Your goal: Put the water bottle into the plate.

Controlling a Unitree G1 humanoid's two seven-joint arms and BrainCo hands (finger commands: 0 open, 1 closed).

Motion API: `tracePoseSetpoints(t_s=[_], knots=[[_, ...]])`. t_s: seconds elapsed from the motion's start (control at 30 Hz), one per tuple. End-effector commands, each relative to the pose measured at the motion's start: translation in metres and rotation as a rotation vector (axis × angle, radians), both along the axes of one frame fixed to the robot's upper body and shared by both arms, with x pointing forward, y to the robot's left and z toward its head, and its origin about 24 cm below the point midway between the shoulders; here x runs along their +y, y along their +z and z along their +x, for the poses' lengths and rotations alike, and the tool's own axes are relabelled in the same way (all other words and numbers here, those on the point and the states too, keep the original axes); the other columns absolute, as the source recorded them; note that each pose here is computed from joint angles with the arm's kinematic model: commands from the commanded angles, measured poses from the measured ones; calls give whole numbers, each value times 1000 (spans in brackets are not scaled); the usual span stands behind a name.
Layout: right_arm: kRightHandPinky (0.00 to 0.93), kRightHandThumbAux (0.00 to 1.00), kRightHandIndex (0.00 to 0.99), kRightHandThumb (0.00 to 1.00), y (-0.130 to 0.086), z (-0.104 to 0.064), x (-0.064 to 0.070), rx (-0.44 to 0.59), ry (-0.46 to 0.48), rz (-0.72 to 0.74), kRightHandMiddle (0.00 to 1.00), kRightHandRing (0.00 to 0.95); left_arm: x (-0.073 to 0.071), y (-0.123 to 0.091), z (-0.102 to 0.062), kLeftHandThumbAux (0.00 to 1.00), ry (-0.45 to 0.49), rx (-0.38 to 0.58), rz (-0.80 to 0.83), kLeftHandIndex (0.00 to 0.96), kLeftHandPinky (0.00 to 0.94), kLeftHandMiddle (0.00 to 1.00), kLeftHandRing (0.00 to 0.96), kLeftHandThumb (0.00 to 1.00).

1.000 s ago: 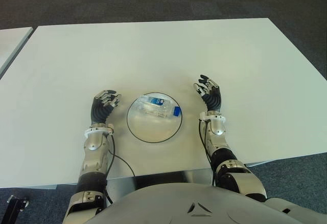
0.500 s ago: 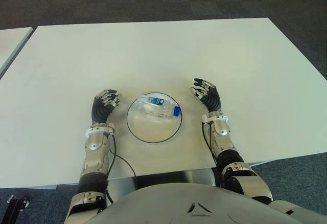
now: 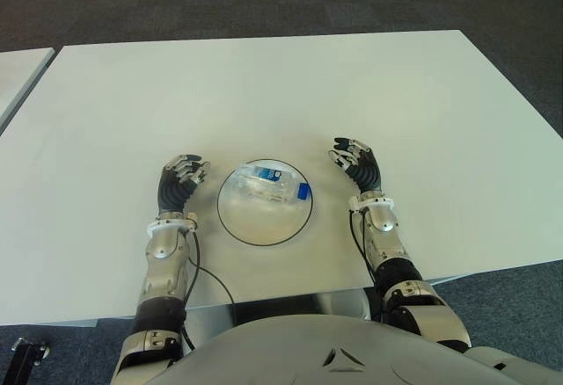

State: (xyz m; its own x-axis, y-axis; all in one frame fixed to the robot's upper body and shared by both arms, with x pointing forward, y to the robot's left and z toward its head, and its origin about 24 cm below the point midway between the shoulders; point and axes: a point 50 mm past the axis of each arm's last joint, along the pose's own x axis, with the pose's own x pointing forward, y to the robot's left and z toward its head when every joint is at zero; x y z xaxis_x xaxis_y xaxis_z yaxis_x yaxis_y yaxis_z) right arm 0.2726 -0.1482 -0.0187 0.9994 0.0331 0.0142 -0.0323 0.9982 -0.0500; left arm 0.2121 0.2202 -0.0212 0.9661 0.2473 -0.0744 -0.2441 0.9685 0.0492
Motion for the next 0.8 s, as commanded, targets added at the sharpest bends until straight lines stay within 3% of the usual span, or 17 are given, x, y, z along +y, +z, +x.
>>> tracePoseSetpoints(t_s=[0.03, 0.8], knots=[[593, 728, 431, 705, -5, -4, 0, 30, 11, 9, 602, 594, 0, -1, -1, 713, -1, 14, -7, 432, 527, 553, 540, 705], [602, 728, 431, 704, -5, -5, 1, 20, 17, 20, 600, 593, 1, -1, -2, 713, -4, 9, -9, 432, 535, 553, 545, 706]])
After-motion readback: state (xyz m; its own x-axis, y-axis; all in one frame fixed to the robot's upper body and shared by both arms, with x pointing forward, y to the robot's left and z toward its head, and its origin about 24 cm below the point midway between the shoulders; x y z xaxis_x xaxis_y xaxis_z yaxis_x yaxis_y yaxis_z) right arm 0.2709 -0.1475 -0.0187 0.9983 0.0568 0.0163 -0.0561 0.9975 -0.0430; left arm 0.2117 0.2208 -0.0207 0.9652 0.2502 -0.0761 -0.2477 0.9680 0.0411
